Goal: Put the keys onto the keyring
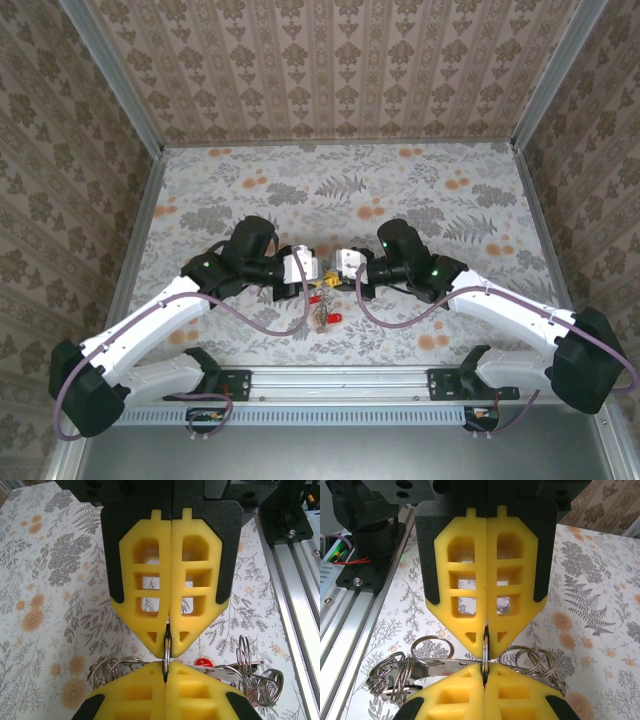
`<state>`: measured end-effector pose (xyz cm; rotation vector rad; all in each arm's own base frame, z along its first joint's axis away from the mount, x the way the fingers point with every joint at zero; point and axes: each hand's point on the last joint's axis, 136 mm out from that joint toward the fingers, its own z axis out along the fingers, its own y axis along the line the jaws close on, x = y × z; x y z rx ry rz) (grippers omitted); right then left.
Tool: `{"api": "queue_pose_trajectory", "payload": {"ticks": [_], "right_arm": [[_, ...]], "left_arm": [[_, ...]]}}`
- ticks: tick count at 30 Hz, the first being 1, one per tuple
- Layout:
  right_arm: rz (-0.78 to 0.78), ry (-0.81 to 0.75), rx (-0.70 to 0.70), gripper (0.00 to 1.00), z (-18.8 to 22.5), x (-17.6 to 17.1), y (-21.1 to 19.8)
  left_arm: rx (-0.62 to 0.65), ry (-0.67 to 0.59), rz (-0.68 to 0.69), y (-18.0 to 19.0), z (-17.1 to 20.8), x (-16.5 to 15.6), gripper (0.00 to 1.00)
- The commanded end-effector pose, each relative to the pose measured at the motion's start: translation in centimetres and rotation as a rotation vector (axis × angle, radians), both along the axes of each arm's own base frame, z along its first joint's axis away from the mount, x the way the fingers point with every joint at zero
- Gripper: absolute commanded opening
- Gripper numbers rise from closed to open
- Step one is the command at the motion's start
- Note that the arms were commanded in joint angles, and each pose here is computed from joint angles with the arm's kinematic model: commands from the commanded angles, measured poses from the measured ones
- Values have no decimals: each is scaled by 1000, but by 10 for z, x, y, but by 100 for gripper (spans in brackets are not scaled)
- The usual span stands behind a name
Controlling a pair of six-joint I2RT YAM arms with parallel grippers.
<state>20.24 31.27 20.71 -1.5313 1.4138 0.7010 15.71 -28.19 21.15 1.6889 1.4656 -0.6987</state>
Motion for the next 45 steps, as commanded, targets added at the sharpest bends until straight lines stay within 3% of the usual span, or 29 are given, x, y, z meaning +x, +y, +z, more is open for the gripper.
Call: {"api": "queue_pose_trajectory", "payload": {"ticks": [1,3,4,9,19,38,43,45], "right_arm": [[-18,-25,87,0,15,5,8],[-46,-31,159,0,25,8,9],[-60,-30,196,0,29,9,8],[-74,-13,326,0,46,10,4],[-45,-1,392,0,59,6,-4],[11,24,442,0,67,7,7],[13,21,451,0,69,7,7],[15,21,457,0,70,6,7]], "left_arm": [[-111,-42,-3,-10,28,3,4],[-142,-43,7,-10,31,3,23],[-155,-39,15,-9,32,3,26],[-211,-19,8,-3,38,-1,29],[-276,0,5,19,49,-4,40],[-341,13,-50,5,62,1,34],[-336,23,-61,5,60,-1,14],[-329,27,-54,6,57,0,14]]}}
